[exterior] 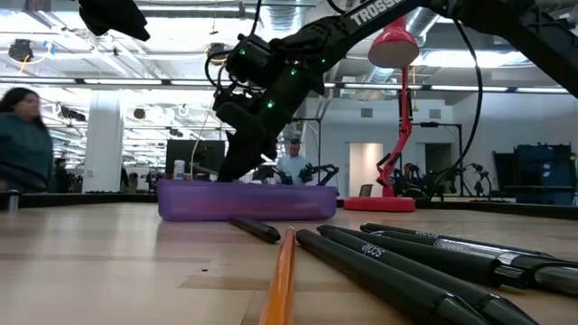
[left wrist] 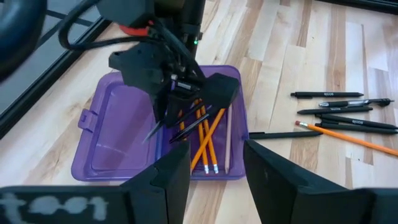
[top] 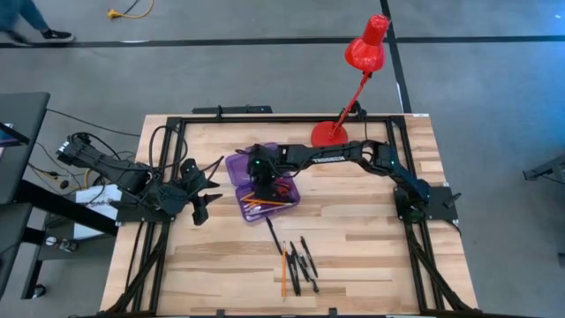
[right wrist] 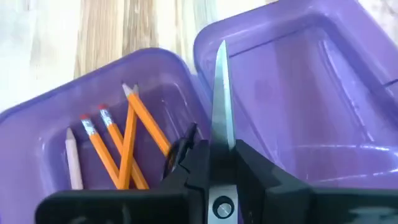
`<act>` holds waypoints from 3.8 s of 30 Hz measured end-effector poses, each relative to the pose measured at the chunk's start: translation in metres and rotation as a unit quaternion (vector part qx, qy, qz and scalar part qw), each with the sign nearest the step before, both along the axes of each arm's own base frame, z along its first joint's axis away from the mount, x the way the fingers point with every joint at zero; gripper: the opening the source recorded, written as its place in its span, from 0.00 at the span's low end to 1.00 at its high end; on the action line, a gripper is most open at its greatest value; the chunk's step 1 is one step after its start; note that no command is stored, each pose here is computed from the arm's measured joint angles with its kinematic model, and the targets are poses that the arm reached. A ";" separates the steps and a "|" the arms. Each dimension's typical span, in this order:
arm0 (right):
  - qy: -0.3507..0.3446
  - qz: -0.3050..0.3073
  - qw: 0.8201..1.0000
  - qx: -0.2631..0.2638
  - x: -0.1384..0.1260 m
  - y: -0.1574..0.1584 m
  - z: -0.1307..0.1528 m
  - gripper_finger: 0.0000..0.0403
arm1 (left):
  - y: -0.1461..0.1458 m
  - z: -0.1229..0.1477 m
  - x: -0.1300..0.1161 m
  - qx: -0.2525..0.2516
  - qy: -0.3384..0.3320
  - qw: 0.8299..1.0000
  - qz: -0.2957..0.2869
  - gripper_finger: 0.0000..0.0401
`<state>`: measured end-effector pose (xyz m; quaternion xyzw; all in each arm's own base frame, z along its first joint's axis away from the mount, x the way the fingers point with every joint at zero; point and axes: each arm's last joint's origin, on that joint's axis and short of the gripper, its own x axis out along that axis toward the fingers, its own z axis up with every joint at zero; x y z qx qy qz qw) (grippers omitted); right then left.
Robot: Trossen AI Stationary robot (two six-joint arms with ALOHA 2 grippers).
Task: Pick & place school supplies into a supply box
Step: Put the black scissors into the purple supply box, then put the black pen into the purple supply box
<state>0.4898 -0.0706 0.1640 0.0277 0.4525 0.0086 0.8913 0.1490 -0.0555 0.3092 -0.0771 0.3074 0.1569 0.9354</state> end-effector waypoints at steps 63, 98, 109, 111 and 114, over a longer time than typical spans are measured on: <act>0.211 -0.084 0.974 0.011 -0.132 0.154 0.121 0.45 | -0.012 -0.056 0.085 0.120 0.105 0.951 -0.264 0.34; -0.030 -0.340 0.938 0.059 -0.344 0.192 0.072 0.41 | -0.040 -0.159 0.204 0.154 0.247 0.873 -0.391 0.34; -0.026 -0.322 0.945 0.045 -0.346 0.193 0.072 0.41 | -0.049 -0.173 0.227 0.118 0.273 0.861 -0.413 0.33; -0.026 -0.318 0.947 0.045 -0.347 0.194 0.072 0.41 | -0.047 -0.175 0.229 0.091 0.298 0.861 -0.403 0.31; -0.025 -0.313 0.948 0.045 -0.348 0.196 0.072 0.41 | -0.046 -0.176 0.227 0.067 0.324 0.860 -0.387 0.27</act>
